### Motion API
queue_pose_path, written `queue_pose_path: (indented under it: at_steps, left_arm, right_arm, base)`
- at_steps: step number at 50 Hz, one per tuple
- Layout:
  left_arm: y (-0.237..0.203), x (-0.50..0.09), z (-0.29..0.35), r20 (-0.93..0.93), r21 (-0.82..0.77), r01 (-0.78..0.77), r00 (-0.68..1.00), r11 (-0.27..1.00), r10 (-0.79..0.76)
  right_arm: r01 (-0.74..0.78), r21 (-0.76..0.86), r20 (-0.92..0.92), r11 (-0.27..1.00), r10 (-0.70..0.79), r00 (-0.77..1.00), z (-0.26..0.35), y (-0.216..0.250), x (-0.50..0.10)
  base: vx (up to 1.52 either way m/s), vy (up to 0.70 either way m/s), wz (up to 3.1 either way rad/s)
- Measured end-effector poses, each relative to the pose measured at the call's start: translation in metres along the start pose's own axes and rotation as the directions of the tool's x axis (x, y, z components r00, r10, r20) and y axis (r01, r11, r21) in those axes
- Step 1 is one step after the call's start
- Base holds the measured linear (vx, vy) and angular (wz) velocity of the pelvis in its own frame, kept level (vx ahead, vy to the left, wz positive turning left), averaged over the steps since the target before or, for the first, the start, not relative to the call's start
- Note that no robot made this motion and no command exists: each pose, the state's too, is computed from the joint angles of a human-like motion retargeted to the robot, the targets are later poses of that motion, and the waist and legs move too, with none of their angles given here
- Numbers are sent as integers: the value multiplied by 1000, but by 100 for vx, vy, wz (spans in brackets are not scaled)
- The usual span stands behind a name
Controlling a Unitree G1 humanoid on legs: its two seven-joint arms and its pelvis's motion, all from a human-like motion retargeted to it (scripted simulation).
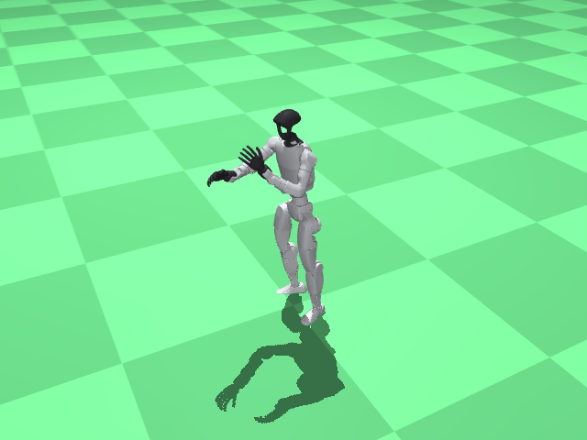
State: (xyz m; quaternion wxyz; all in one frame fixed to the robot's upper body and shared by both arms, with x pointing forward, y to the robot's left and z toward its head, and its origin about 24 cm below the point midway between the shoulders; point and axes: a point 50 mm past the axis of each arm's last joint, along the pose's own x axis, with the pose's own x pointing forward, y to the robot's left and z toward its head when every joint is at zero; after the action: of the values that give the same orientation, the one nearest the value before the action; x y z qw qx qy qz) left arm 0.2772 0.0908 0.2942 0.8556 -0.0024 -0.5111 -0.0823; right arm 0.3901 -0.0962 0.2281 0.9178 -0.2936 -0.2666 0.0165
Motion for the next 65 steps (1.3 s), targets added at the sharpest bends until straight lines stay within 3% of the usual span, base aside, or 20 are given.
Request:
queue_pose_path:
  at_steps: [5,10,12,15,17,19,23,27,32,35,38,40,43,45,49,52,55,60,62,65]
  left_arm:
    - [13,60,138,651,13,-349,714,937,257]
    - [-16,33,169,752,-153,-263,594,953,285]
    - [-28,25,130,596,-143,-167,772,976,220]
    - [-48,-8,19,65,-141,56,997,988,-47]
    - [-55,-48,-45,-283,-162,169,936,972,-209]
    - [-53,-68,-63,-383,-185,173,894,967,-233]
    - [-25,-13,18,69,-98,64,996,993,-58]
    - [1,46,125,593,17,-250,782,968,192]
    - [-3,54,168,728,-132,-371,593,919,344]
    - [-17,47,128,586,-107,-253,765,961,267]
    - [-43,11,24,112,-102,15,994,995,-4]
    - [-54,-37,-49,-289,-171,137,940,976,-183]
    - [-49,-82,-87,-511,-221,124,830,967,-223]
    - [-35,-65,-65,-386,-192,73,911,979,-144]
    - [-12,17,30,149,-16,64,987,998,-61]
    - [-7,54,112,538,46,-126,839,991,82]
    - [-4,59,160,717,-37,-279,662,960,220]
    - [-23,47,103,474,-117,-166,857,979,202]
    - [-40,22,32,156,-95,-6,988,996,20]
    - [-53,-42,-67,-360,-140,163,910,977,-204]
  right_arm:
    - [-3,-8,-40,1000,3,999,-8,1,-1]
    - [9,-18,-19,1000,-9,1000,-5,3,-1]
    - [20,-23,-11,1000,-20,1000,-4,3,-1]
    - [42,27,-11,999,-42,999,-1,3,-1]
    - [52,43,-12,998,-51,999,0,3,0]
    - [49,45,3,998,-49,999,2,2,-1]
    - [-24,21,-1,999,24,1000,-6,7,-9]
    - [-53,-3,-54,999,53,997,-16,8,-11]
    - [-22,21,-40,1000,23,999,-10,8,-8]
    - [7,32,-11,999,-7,1000,-2,4,-3]
    - [17,50,6,999,-17,1000,4,6,0]
    - [30,68,3,997,-30,1000,6,5,1]
    - [35,65,13,997,-36,999,6,3,-1]
    - [20,50,18,999,-21,1000,2,2,-4]
    - [-57,16,-51,998,58,997,-18,5,-13]
    - [-54,24,-67,998,56,996,-20,3,-13]
    - [-34,36,-52,999,36,998,-17,2,-13]
    - [4,48,-15,999,-3,1000,-6,-1,-7]
    - [6,46,0,999,-6,1000,-2,1,-6]
    - [21,69,5,997,-21,1000,1,1,-4]
  base:
    - [0,0,0]
    - [0,0,0]
    - [0,0,0]
    - [0,0,0]
    - [0,0,0]
    - [0,0,0]
    - [0,0,0]
    - [0,0,0]
    - [0,0,0]
    - [0,0,0]
    - [0,0,0]
    - [0,0,0]
    - [0,0,0]
    - [0,0,0]
    - [0,0,0]
    - [0,0,0]
    - [0,0,0]
    - [0,0,0]
    - [0,0,0]
    - [0,0,0]
